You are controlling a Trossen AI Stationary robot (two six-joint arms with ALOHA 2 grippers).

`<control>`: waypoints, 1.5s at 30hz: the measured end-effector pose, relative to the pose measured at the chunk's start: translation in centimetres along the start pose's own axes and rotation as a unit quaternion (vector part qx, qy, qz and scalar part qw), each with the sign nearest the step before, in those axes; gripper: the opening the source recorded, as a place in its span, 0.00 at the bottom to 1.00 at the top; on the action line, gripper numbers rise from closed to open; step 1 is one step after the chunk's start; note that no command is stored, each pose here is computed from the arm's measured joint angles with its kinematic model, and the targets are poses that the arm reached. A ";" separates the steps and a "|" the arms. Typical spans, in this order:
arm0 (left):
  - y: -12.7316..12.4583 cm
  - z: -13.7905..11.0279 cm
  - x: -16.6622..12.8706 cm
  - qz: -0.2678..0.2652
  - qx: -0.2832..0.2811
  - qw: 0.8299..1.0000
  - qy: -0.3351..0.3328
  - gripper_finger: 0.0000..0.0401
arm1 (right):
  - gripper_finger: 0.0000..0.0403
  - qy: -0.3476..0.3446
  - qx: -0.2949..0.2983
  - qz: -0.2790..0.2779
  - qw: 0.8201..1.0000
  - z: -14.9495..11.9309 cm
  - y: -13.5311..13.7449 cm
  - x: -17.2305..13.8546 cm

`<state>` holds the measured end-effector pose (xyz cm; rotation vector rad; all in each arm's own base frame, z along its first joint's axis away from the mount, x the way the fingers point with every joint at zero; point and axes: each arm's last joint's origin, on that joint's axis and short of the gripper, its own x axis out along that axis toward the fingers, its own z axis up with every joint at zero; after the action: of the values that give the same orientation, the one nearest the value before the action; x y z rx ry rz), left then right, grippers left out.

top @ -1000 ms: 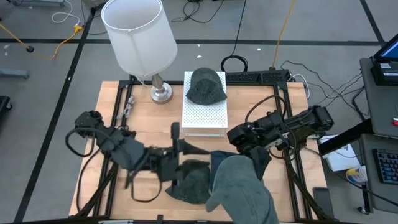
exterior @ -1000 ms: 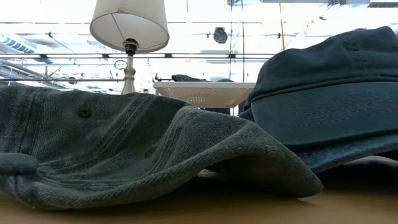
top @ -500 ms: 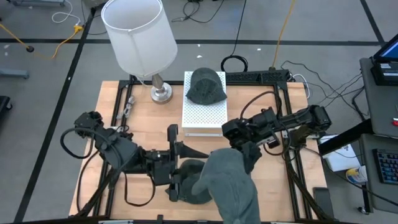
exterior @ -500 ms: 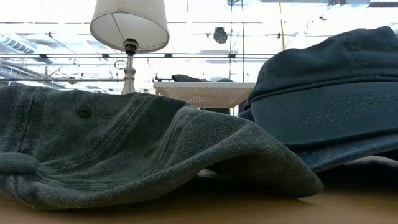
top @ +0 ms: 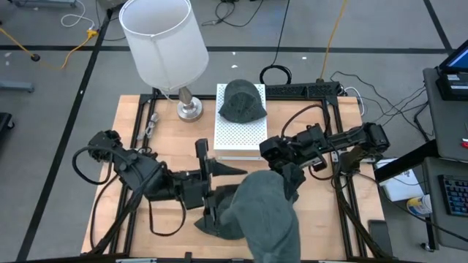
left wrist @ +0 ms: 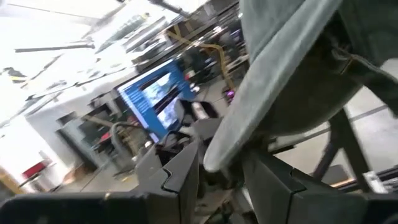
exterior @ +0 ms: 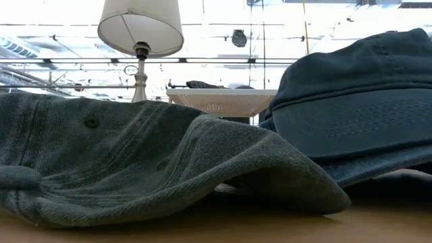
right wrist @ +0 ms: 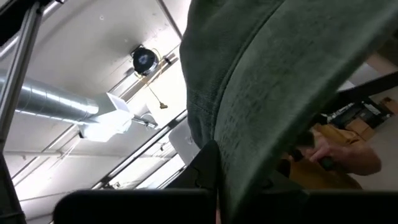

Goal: Pick & Place hat
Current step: Stack the black cap on top of the other black cap on the shelf

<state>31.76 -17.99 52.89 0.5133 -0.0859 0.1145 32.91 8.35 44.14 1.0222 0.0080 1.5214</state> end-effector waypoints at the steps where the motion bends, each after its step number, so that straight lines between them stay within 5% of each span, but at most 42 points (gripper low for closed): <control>1: 0.0 0.0 0.1 -0.003 -0.001 1.000 -0.002 0.32 | 0.02 0.003 0.001 -0.001 1.000 0.0 0.0 0.0; 10: 0.4 0.0 0.3 0.003 -0.007 1.000 -0.011 0.31 | 0.02 0.005 0.002 -0.012 1.000 0.3 -0.1 -0.4; 17: 0.4 0.0 0.3 0.003 0.012 1.000 -0.012 0.06 | 0.02 -0.011 0.029 -0.045 0.999 0.9 -0.7 -0.9; 21: 0.5 0.0 0.3 0.009 0.025 1.000 -0.011 0.05 | 0.04 -0.030 0.030 -0.051 0.998 1.3 -0.8 -1.2; 28: 0.4 0.4 -0.2 0.051 0.058 0.997 0.012 0.03 | 0.25 -0.048 0.033 -0.047 0.997 1.5 -0.2 -1.2; 35: 1.8 1.5 -2.0 0.075 0.072 0.994 0.016 0.02 | 0.49 0.005 0.014 -0.034 0.999 1.3 2.9 -0.6; 45: 3.0 2.5 -4.0 0.113 0.088 0.989 0.039 0.02 | 0.62 -0.022 -0.002 -0.090 0.996 -1.0 5.3 -3.1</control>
<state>27.31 -16.99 56.04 0.6740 -0.0586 0.3665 27.73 4.97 44.61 1.0244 0.0646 1.3355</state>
